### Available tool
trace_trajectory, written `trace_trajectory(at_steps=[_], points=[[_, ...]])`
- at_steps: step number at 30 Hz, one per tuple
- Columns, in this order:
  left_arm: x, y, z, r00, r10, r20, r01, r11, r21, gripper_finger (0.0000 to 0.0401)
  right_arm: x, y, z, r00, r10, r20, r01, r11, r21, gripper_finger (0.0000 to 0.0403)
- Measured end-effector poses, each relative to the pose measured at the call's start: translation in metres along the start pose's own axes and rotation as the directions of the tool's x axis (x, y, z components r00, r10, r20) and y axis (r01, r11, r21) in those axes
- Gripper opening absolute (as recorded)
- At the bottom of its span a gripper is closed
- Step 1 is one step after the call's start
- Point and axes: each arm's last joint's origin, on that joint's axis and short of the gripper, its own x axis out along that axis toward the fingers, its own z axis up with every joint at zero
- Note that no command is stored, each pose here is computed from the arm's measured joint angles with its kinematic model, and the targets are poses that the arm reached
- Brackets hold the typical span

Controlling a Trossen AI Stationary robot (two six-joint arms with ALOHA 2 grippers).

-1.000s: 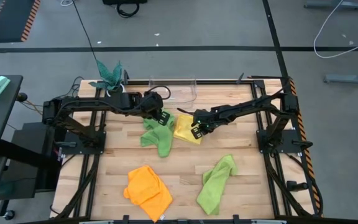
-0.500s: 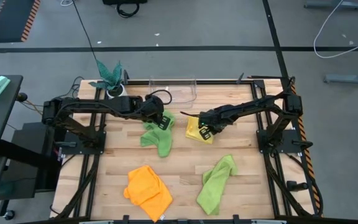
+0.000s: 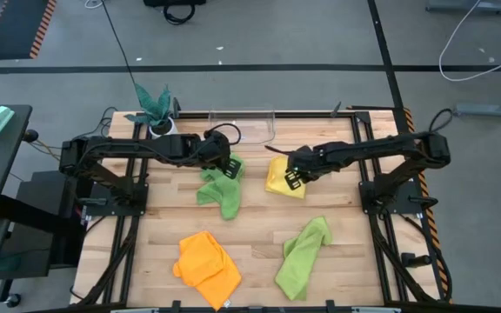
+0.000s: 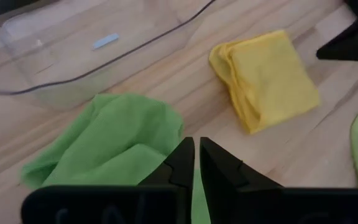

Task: Fold microfiber towels
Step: Fold the yellow towel, then put the yellow towel into the transparent bin

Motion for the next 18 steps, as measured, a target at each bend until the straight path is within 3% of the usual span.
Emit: trace_trajectory(at_steps=[6,13,18], points=[[0.038,0.001,-0.001,0.996,0.005,-0.086,-0.005,1.000,-0.004,0.0047,-0.028,-0.008,-0.001,0.995,0.079,0.058,-0.081,0.996,0.024,0.0029],[0.101,-0.001,-0.007,0.959,-0.143,-0.245,0.130,0.989,-0.071,0.0089,-0.041,-0.016,-0.010,0.985,0.160,0.059,-0.163,0.985,0.051,0.0048],[0.112,-0.001,0.001,0.962,-0.194,-0.192,0.169,0.976,-0.137,0.0120,-0.041,-0.026,-0.033,0.951,0.302,0.070,-0.309,0.942,0.131,0.0075]])
